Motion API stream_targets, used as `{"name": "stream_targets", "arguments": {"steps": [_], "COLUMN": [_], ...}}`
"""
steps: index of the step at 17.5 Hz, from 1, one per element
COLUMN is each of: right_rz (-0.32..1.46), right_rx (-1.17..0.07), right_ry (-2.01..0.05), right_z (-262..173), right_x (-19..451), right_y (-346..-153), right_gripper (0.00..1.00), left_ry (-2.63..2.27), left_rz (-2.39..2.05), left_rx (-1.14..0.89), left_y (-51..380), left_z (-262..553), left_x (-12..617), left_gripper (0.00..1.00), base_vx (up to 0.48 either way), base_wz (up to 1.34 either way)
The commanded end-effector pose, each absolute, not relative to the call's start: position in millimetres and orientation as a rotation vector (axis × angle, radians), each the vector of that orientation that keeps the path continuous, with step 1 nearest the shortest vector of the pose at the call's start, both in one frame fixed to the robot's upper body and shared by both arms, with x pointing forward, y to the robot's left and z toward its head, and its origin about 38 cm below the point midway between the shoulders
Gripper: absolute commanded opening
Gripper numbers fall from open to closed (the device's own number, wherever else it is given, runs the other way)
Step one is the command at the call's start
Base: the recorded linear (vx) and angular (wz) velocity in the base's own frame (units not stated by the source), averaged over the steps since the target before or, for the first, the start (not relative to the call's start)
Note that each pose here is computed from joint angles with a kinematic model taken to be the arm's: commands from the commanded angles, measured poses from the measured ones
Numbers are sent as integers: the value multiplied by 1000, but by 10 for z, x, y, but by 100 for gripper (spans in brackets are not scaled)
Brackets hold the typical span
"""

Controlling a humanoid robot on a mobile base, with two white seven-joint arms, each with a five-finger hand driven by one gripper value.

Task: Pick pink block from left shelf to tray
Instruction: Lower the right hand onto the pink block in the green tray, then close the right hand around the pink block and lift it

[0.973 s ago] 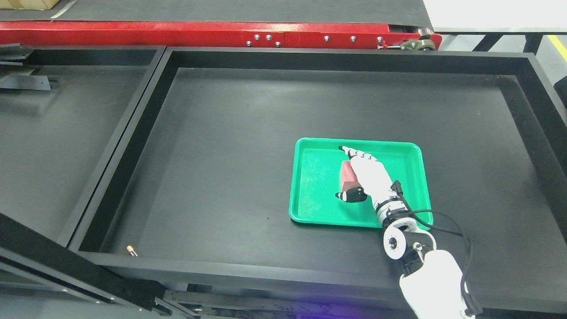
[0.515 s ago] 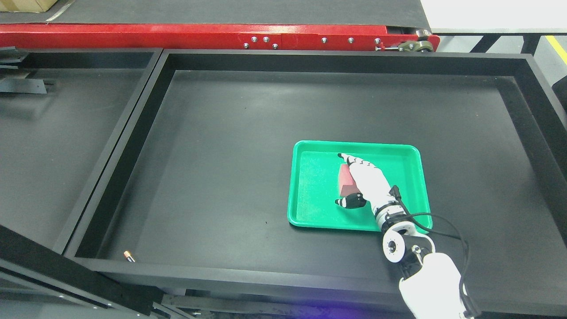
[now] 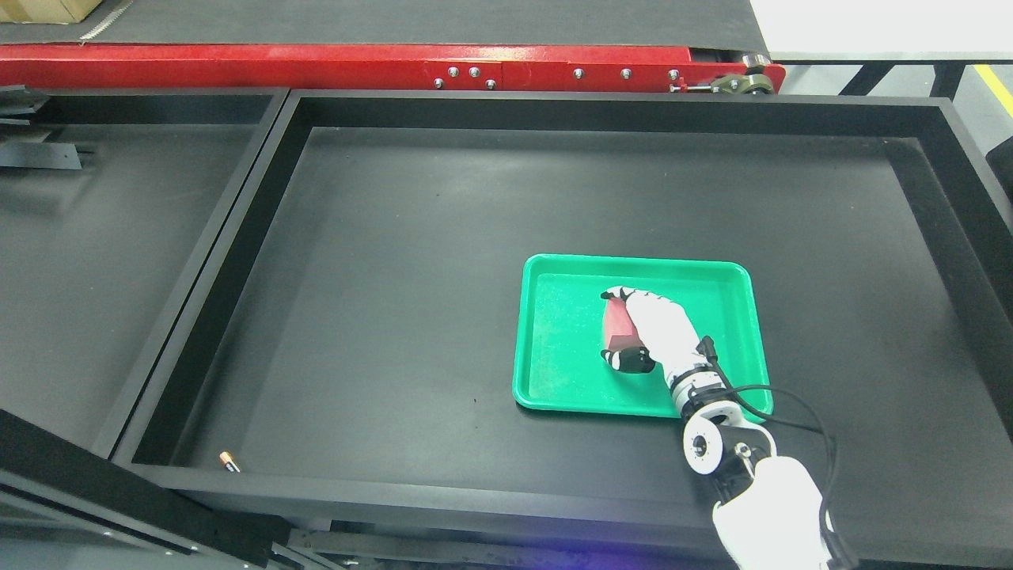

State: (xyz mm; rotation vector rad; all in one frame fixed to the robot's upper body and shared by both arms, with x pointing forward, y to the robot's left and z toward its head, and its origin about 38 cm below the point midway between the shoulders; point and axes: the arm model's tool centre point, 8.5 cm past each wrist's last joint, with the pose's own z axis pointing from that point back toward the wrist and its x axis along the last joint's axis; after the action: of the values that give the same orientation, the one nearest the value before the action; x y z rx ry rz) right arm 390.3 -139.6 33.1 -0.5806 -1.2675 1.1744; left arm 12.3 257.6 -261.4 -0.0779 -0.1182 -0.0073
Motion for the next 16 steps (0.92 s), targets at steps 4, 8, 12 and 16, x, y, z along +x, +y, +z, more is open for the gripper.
{"name": "stream_targets", "arguments": {"steps": [4, 8, 12, 16], "right_rz": [1200, 1200, 1182, 1059], "right_rx": [-582, -579, -605, -694], "right_ry": [-1260, -1280, -1322, -1466], "right_z": [290, 306, 375, 713], "right_x": [3888, 3893, 3916, 3990], "right_y": [-1461, -1464, -1464, -1605], "right_gripper": [33, 11, 3, 3], "left_ry": [-115, -115, -115, -115], "left_rz": [-8, -8, -8, -8], "left_rx": [-63, -63, -63, -63], "left_y": [2681, 2681, 2681, 2681], "left_z": [-2609, -2609, -2609, -2609], "left_x": [55, 55, 55, 55], "left_gripper": [100, 100, 100, 100], "base_vx": [0, 0, 0, 0], "base_wz": [0, 0, 0, 0]}}
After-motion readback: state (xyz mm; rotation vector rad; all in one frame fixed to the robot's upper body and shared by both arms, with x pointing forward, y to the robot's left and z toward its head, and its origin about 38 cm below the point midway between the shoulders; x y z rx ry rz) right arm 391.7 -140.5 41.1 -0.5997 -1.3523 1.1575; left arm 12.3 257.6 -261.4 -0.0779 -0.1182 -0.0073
